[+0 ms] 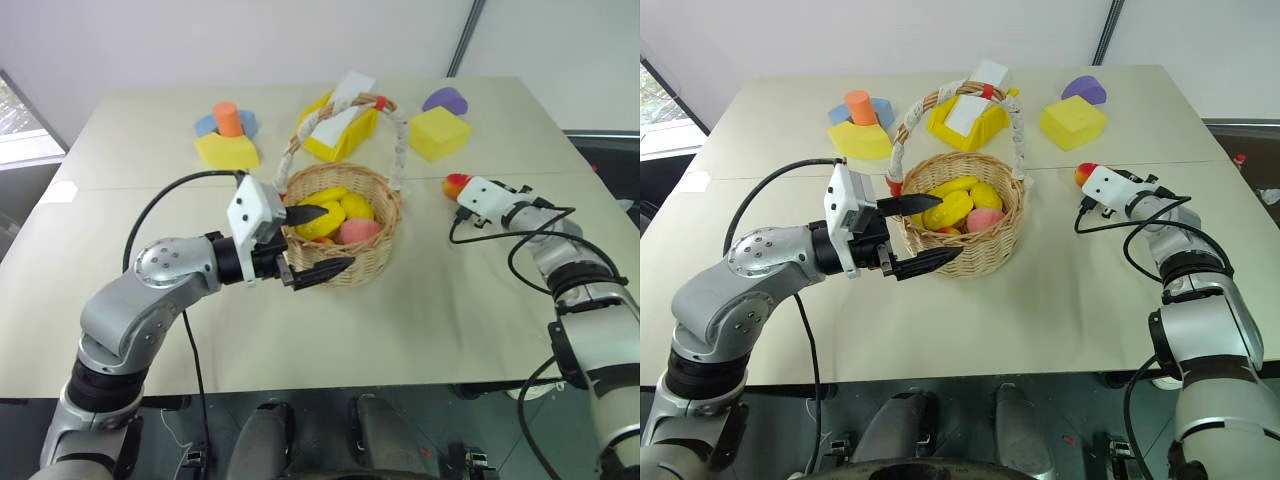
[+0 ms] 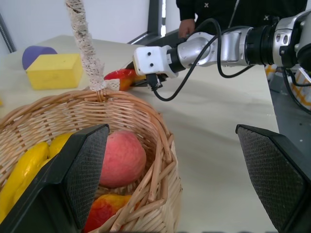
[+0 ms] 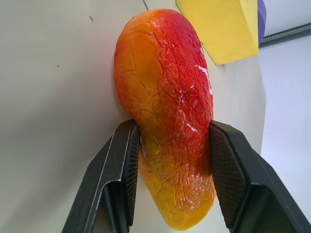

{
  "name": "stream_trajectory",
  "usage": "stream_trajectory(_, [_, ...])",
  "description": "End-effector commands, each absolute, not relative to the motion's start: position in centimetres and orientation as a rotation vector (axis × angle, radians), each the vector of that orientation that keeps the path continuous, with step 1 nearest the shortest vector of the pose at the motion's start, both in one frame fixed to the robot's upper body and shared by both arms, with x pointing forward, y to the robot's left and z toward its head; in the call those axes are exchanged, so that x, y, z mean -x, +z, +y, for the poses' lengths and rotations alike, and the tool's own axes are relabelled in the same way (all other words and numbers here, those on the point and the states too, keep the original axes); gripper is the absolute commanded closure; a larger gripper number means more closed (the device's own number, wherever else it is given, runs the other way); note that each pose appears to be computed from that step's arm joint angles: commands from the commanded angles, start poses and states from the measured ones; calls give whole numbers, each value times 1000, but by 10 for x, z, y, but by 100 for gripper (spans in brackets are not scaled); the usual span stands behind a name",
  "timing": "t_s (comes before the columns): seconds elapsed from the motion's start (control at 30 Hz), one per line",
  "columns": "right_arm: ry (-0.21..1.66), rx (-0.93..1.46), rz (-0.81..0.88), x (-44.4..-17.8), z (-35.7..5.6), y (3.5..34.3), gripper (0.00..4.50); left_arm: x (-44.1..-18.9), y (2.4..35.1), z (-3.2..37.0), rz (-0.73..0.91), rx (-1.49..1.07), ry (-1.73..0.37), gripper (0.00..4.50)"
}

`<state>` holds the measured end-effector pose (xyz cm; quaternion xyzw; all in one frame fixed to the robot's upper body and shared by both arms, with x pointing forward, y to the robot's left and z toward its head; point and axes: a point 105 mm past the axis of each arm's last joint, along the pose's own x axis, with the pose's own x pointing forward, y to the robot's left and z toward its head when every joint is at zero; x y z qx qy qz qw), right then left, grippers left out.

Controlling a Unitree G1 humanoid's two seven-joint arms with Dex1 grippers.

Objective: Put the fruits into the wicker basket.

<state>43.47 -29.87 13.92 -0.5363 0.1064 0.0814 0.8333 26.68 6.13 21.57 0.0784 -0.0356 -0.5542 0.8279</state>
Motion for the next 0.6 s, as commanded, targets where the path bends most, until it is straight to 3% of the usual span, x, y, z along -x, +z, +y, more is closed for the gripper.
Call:
stream_trajectory(0.03, [142, 1202, 143, -434, -303, 162, 261, -264, 230, 60, -153, -189, -1173, 0])
stream_trajectory(0.13, [177, 1210, 66, -423, -305, 182, 261, -267, 232, 68, -163, -193, -1141, 0])
stream_trajectory(0.27, [364, 1179, -30, -377, -288, 205, 261, -274, 235, 94, -172, -176, -1079, 0])
stream_trajectory(0.43, [686, 952, -75, -304, -230, 222, 261, -279, 230, 129, -154, -165, -1042, 0])
stream_trajectory(0.6, [892, 779, -167, -270, -166, 245, 261, -282, 224, 144, -125, -178, -1039, 0])
